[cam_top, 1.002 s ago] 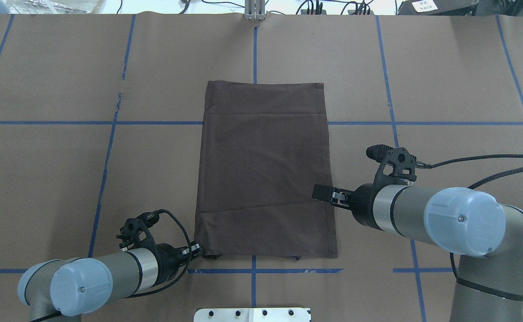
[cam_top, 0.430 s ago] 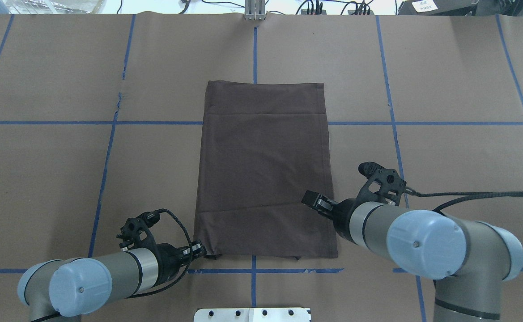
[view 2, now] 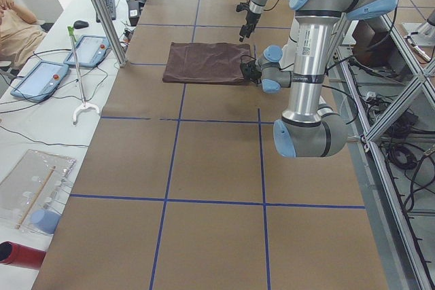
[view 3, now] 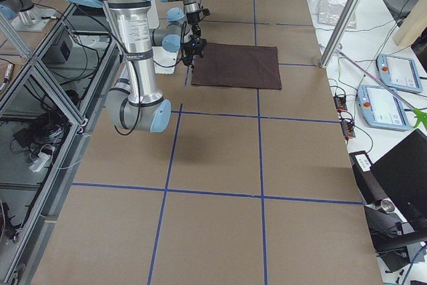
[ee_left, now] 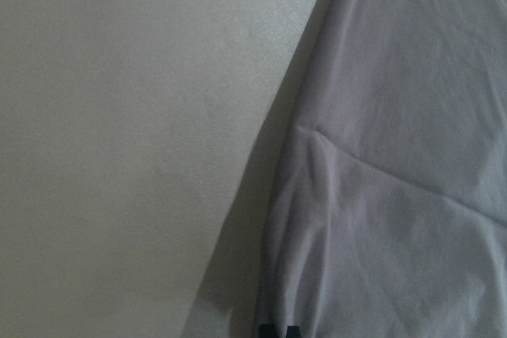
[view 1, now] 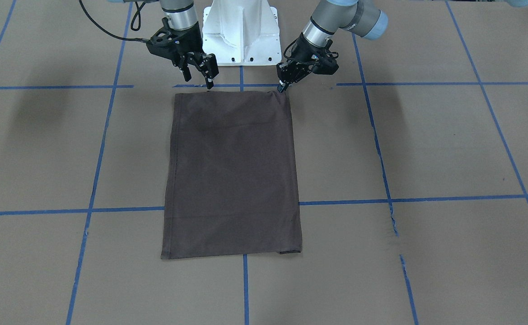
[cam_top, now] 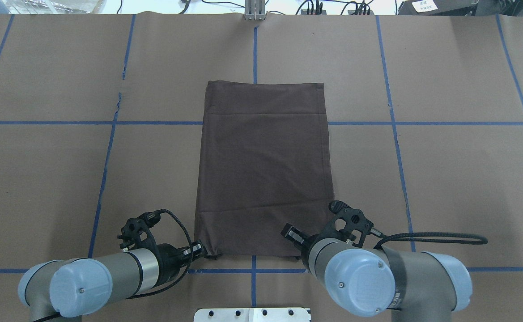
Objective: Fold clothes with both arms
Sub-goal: 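Grasp the near corners of the shirt with the left and right grippers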
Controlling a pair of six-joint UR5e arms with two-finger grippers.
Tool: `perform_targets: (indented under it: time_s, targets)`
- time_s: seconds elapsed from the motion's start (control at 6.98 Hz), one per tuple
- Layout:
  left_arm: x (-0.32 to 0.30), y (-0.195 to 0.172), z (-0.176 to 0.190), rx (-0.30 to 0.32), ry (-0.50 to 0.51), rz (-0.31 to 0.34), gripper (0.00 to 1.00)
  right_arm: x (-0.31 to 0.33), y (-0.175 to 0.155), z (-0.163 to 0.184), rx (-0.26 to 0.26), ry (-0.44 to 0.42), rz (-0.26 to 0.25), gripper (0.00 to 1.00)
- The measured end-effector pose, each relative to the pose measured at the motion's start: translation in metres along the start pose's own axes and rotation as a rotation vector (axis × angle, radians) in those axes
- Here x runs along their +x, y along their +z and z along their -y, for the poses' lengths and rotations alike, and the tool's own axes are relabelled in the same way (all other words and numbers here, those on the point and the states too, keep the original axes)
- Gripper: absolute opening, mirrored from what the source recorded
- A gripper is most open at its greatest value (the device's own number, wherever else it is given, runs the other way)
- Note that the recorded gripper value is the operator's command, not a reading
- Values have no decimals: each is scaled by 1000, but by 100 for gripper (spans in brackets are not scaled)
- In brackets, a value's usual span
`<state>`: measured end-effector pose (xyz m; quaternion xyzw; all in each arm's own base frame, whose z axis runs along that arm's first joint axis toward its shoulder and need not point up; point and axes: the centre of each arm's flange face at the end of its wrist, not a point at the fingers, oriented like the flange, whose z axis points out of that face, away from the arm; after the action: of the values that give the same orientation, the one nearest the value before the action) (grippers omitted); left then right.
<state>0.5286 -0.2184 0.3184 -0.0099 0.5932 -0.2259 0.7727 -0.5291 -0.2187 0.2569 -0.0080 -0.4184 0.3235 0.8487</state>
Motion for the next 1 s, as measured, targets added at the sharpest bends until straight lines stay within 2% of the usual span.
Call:
perform_targets:
  time_s: [0.14, 0.29, 0.57, 1.0]
  targets:
    - [2, 0, -1, 3, 0, -5, 0, 0, 17, -11, 11, 33, -33, 62]
    - [2, 0, -2, 4, 1, -7, 0, 1, 26, -13, 21, 65, -49, 61]
    - [2, 0, -3, 6, 1, -8, 0, 2, 37, -6, 44, 97, -68, 64]
    - [2, 0, -3, 7, 2, -9, 0, 4, 47, -3, 57, 97, -86, 65]
